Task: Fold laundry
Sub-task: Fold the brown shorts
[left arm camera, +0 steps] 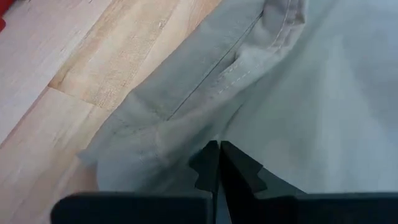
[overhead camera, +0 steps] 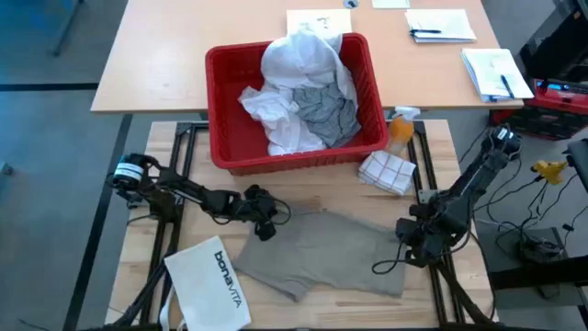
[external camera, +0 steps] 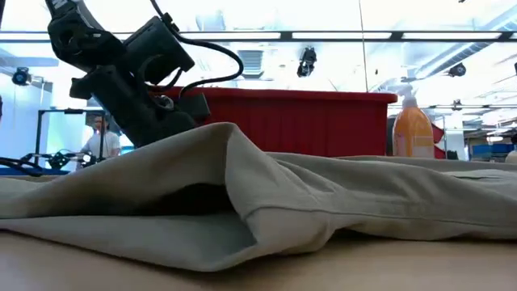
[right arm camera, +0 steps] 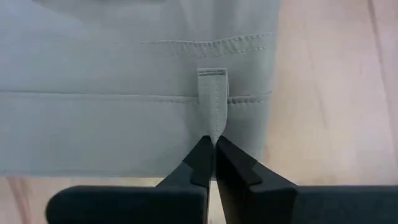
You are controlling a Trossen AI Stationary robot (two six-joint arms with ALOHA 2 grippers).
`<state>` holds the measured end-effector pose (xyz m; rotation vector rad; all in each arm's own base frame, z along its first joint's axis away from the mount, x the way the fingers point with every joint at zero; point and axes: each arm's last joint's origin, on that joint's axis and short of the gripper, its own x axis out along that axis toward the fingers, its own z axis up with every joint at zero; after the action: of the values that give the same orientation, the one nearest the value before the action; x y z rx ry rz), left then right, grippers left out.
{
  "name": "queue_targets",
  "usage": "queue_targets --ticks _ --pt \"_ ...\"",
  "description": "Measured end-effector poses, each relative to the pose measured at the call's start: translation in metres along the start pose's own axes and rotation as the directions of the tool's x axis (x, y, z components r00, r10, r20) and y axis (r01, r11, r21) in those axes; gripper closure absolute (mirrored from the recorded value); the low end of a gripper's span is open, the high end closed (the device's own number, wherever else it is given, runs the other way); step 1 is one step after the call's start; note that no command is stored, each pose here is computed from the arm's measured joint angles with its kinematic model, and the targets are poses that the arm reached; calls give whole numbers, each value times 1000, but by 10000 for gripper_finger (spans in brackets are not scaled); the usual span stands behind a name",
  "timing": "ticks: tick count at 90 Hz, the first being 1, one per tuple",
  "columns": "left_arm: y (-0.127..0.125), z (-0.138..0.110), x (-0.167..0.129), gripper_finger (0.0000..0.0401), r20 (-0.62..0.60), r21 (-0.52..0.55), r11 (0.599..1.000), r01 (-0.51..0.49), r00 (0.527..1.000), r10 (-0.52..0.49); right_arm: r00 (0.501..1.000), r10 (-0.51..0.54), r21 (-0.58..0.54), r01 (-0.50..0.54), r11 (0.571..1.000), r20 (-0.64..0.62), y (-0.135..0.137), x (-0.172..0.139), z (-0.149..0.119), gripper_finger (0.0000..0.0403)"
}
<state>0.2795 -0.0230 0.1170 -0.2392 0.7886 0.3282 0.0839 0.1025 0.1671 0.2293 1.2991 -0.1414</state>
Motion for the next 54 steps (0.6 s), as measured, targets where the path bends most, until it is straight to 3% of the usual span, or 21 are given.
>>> queue_targets --ticks 12,23,35,54 --pt "0 4 -4 401 14 -3 1000 6 1000 -6 1000 -9 14 9 1000 22 0 0 1 403" --pt "-4 19 -14 401 105 -3 1000 -1 994 1 999 -12 39 11 999 30 0 0 1 403" --pt "4 16 -14 401 85 1 996 -90 992 90 999 -18 30 17 999 45 0 0 1 403" --pt "8 16 -15 401 65 3 994 -108 992 108 998 -25 26 23 999 55 -1 1 1 403"
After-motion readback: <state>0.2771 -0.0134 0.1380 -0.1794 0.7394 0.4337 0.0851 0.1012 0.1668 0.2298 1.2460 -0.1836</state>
